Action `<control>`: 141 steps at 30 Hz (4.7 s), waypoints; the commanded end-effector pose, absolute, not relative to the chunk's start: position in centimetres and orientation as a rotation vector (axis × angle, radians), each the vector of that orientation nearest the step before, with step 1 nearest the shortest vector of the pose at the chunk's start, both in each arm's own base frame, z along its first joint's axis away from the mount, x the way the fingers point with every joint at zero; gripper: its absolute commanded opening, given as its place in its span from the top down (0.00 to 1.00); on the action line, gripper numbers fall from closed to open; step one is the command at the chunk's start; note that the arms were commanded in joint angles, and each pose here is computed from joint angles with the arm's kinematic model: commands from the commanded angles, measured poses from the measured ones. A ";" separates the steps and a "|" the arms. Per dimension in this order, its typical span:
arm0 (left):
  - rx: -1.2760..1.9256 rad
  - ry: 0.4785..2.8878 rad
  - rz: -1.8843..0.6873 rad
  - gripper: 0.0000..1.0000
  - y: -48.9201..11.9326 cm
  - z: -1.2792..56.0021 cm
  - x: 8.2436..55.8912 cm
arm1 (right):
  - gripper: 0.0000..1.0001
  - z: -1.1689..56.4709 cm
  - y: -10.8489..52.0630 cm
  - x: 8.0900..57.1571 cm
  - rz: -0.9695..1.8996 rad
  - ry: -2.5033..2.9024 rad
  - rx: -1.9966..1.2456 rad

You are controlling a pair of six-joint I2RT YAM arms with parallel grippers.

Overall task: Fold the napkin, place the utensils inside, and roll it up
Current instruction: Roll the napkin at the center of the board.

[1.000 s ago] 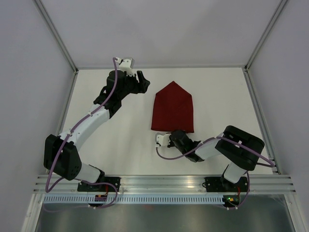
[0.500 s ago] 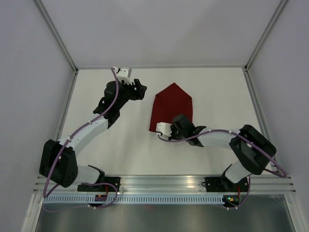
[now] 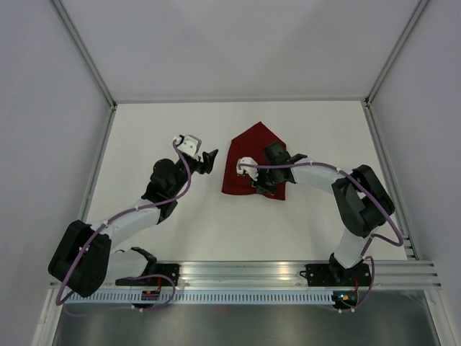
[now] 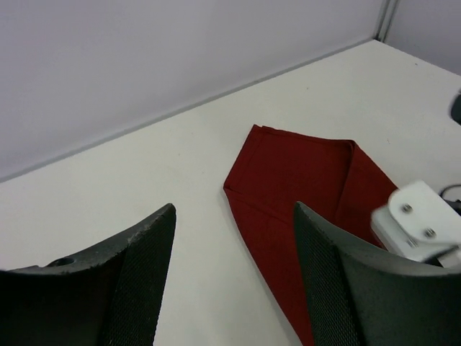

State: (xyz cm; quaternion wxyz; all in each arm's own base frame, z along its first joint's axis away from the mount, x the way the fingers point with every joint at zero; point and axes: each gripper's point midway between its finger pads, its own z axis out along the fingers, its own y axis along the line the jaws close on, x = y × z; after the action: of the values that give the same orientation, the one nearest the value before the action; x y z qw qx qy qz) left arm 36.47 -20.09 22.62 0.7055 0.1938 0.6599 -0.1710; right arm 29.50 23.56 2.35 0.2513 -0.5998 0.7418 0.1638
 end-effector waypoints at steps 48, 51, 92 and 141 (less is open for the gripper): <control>1.591 1.143 -0.131 0.26 -37.9 5.1 27.5 | 0.96 1.7 22.4 29.7 1.022 2.271 -1.577; 1.615 1.147 -0.089 0.30 -37.5 4.5 28.2 | 0.95 1.9 22.2 29.7 1.026 2.274 -1.576; 1.890 1.333 -0.095 0.98 -36.6 0.3 28.5 | 0.92 3.2 21.5 30.1 1.050 2.271 -1.550; 1.658 2.144 -1.220 0.98 -37.1 2.3 25.6 | 0.41 13.0 13.0 29.8 0.418 1.813 -1.149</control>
State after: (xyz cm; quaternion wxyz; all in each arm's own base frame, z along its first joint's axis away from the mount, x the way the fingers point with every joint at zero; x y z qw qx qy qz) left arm 27.47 -37.54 2.03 0.1605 0.5983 0.6986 -0.3582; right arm 30.28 12.02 13.61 0.4384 -0.4047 0.7747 0.2093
